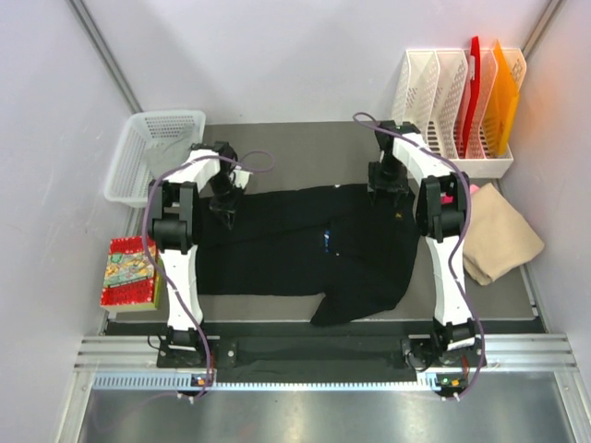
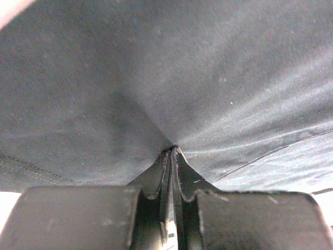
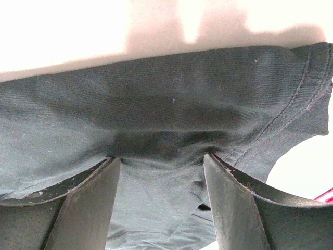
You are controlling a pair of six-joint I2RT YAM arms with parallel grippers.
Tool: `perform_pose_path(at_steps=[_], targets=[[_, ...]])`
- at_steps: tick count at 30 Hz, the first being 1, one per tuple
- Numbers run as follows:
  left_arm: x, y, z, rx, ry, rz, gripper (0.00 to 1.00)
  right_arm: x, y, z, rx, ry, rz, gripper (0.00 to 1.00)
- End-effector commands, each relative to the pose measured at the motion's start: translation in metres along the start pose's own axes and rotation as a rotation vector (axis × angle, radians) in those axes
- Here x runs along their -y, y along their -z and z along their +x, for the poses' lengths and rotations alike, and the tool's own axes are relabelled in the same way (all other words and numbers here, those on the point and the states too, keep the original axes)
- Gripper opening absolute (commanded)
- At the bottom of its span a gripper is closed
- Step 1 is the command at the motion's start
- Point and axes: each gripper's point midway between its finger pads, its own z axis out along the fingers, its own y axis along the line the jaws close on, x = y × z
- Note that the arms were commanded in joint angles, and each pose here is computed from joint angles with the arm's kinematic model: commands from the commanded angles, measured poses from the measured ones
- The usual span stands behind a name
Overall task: Fold and stack the t-shirts
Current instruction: Fold the flattened tshirt in 1/3 of the way, then grap the side of the flattened tshirt closest away from the robot with both arms
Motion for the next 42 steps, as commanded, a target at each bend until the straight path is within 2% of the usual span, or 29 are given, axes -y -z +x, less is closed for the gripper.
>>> perform_pose_path(at_steps=[1,7,11,12,13,14,15,16,18,19,20,22,23,25,26,30,31,34,42], targets=[[-0.047,-0.037,-0.08,0.231,0.003,-0.117,0.06,0.002,-0.032,-0.055,0.176,-0.035,0.035,0.65],[-0.05,-0.002,-0.104,0.333,0.008,-0.145,0.06,0.002,0.014,-0.072,0.284,-0.036,0.02,0.71],[-0.045,0.059,-0.119,0.474,0.002,-0.177,0.07,-0.001,0.066,-0.074,0.371,-0.031,0.004,0.81],[-0.042,0.073,-0.12,0.503,-0.001,-0.175,0.08,-0.005,0.077,-0.071,0.389,-0.021,0.001,0.86],[-0.035,0.086,-0.12,0.533,-0.009,-0.158,0.09,-0.005,0.105,-0.07,0.439,-0.019,-0.006,0.88],[-0.027,0.112,-0.117,0.581,-0.021,-0.151,0.09,-0.006,0.109,-0.06,0.432,-0.001,-0.002,0.92],[-0.021,0.125,-0.114,0.6,-0.03,-0.142,0.09,-0.01,0.119,-0.053,0.444,0.012,-0.002,1.0],[-0.016,0.135,-0.109,0.614,-0.042,-0.135,0.1,-0.01,0.147,-0.046,0.492,0.017,-0.013,1.0],[0.002,0.159,-0.085,0.63,-0.069,-0.1,0.12,-0.019,0.152,-0.019,0.474,0.063,-0.022,1.0],[0.008,0.162,-0.076,0.625,-0.095,-0.084,0.12,-0.022,0.176,-0.005,0.514,0.074,-0.051,1.0],[0.019,0.166,-0.056,0.616,-0.111,-0.062,0.13,-0.024,0.166,0.015,0.471,0.1,-0.049,1.0],[0.027,0.162,-0.028,0.574,-0.148,-0.05,0.13,-0.041,0.18,0.052,0.474,0.181,-0.074,1.0],[0.034,0.155,-0.003,0.544,-0.154,-0.039,0.14,-0.039,0.163,0.08,0.395,0.221,-0.051,1.0],[0.041,0.145,0.029,0.481,-0.185,-0.023,0.14,-0.055,0.165,0.125,0.35,0.319,-0.087,1.0],[0.046,0.136,0.053,0.453,-0.189,-0.024,0.14,-0.051,0.148,0.155,0.269,0.362,-0.071,1.0],[0.043,0.109,0.111,0.386,-0.24,-0.091,0.14,-0.072,0.141,0.242,0.173,0.565,-0.101,1.0],[0.044,0.096,0.127,0.348,-0.243,-0.088,0.14,-0.072,0.144,0.252,0.171,0.581,-0.109,1.0],[0.042,0.09,0.143,0.354,-0.237,-0.127,0.14,-0.08,0.147,0.273,0.172,0.642,-0.146,1.0],[0.036,0.071,0.161,0.311,-0.206,-0.16,0.13,-0.097,0.136,0.297,0.134,0.751,-0.187,1.0]])
